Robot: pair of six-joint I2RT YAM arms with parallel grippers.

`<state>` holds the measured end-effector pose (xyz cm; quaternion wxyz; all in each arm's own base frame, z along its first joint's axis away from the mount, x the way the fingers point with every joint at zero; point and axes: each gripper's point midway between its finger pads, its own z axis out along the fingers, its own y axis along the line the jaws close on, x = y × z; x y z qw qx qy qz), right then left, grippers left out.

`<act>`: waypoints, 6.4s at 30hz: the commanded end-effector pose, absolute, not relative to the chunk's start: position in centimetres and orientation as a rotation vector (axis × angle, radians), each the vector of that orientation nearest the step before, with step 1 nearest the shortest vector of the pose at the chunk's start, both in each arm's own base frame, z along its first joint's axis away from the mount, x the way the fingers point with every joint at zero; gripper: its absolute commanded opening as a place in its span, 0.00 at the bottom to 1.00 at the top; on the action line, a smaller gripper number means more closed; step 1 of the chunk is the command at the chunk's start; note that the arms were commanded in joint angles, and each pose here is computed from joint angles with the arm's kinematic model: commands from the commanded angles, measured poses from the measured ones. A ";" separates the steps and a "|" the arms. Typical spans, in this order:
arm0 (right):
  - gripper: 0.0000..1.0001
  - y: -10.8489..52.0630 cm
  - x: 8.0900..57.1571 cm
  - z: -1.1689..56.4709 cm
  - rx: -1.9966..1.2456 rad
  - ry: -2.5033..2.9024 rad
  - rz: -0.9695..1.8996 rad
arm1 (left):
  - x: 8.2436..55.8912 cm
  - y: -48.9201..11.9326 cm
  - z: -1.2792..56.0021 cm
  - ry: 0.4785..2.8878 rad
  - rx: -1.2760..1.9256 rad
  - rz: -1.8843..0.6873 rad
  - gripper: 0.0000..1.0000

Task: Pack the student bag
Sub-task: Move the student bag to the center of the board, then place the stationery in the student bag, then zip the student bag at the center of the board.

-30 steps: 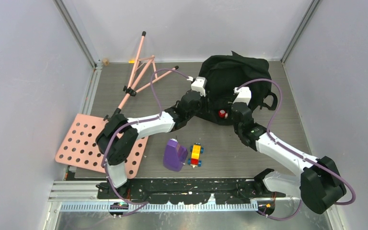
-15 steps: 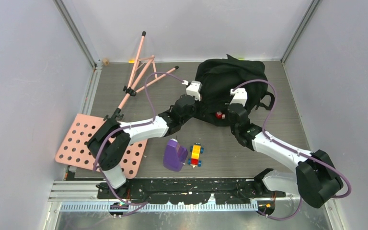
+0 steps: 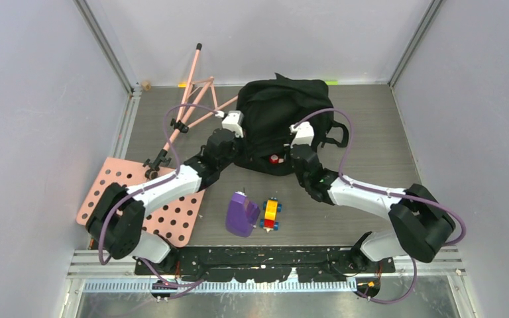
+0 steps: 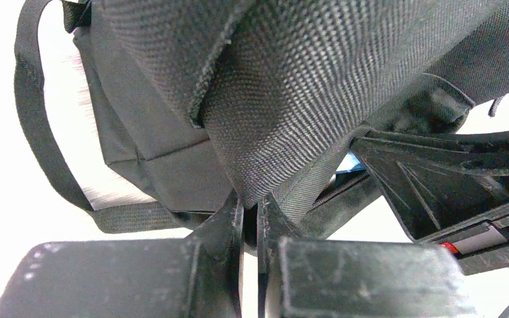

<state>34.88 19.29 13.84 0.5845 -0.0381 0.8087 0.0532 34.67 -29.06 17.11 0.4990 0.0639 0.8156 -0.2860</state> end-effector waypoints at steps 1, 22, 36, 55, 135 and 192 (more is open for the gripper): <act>0.06 19.0 35.2 11.8 -0.055 1.943 0.021 | 35.2 -26.2 26.0 1.737 0.063 -0.772 0.00; 0.47 22.3 34.4 11.9 0.127 1.916 0.320 | 34.5 -22.1 25.2 1.799 0.080 -0.655 0.00; 0.66 19.4 31.4 19.0 0.052 1.887 0.303 | 34.6 -21.8 24.8 1.834 0.188 -0.569 0.00; 0.24 24.9 34.3 14.6 -0.131 1.969 0.349 | 34.2 -22.4 25.3 1.831 0.195 -0.622 0.00; 0.00 17.6 34.5 17.7 -0.008 1.943 0.490 | 18.7 -35.3 27.6 1.939 0.551 -1.008 0.65; 0.00 19.4 31.9 24.2 0.389 1.812 0.536 | 25.5 -39.2 16.8 1.627 0.334 -0.604 0.54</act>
